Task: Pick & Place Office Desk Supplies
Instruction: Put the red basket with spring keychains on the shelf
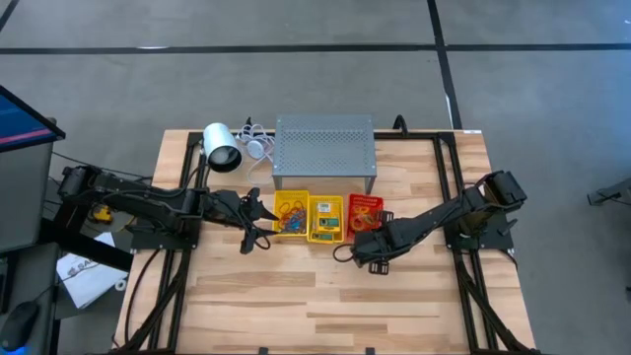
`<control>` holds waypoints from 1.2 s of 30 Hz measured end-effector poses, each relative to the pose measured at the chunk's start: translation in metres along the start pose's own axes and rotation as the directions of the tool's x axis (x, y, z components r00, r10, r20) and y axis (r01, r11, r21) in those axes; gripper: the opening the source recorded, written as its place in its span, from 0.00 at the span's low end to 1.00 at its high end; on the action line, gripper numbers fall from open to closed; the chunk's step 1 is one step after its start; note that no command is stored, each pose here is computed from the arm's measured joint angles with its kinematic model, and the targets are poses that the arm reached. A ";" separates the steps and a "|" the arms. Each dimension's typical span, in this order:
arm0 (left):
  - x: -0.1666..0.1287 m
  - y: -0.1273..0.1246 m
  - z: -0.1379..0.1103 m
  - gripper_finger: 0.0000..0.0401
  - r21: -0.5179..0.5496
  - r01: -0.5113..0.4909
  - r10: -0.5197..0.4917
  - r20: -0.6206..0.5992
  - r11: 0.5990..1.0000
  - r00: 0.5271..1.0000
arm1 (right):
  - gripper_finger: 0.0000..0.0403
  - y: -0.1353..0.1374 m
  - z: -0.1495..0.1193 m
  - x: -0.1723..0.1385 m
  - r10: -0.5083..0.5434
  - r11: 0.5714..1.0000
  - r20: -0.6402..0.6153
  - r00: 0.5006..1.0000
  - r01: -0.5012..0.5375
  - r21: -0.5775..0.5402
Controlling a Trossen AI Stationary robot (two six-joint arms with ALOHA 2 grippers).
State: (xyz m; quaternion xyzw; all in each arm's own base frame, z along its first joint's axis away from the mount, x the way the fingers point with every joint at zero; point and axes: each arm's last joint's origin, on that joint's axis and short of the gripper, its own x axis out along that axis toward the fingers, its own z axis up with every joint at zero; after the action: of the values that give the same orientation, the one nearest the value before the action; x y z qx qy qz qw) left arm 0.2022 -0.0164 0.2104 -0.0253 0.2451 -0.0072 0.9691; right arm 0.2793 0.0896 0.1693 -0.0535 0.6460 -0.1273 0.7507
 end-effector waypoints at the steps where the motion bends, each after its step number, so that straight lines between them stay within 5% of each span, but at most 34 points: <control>1: 0.000 0.000 0.000 0.46 0.000 0.000 0.000 0.000 1.000 1.000 | 0.02 0.000 0.000 0.000 -0.001 1.000 -0.001 1.000 0.001 -0.001; 26: 0.000 0.000 0.000 0.46 0.000 0.000 0.000 0.000 1.000 1.000 | 0.01 0.015 -0.012 -0.006 0.003 1.000 -0.028 1.000 -0.003 0.000; 36: 0.000 0.000 0.000 0.46 0.000 0.000 0.000 0.000 1.000 1.000 | 0.00 0.014 -0.015 -0.051 0.051 0.998 0.057 0.997 -0.053 0.046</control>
State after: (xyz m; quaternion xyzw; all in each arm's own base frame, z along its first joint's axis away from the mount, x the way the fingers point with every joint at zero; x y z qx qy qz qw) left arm 0.2022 -0.0164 0.2104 -0.0254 0.2451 -0.0071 0.9691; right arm 0.2599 0.1176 0.2121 -0.0226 0.6228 -0.1214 0.7725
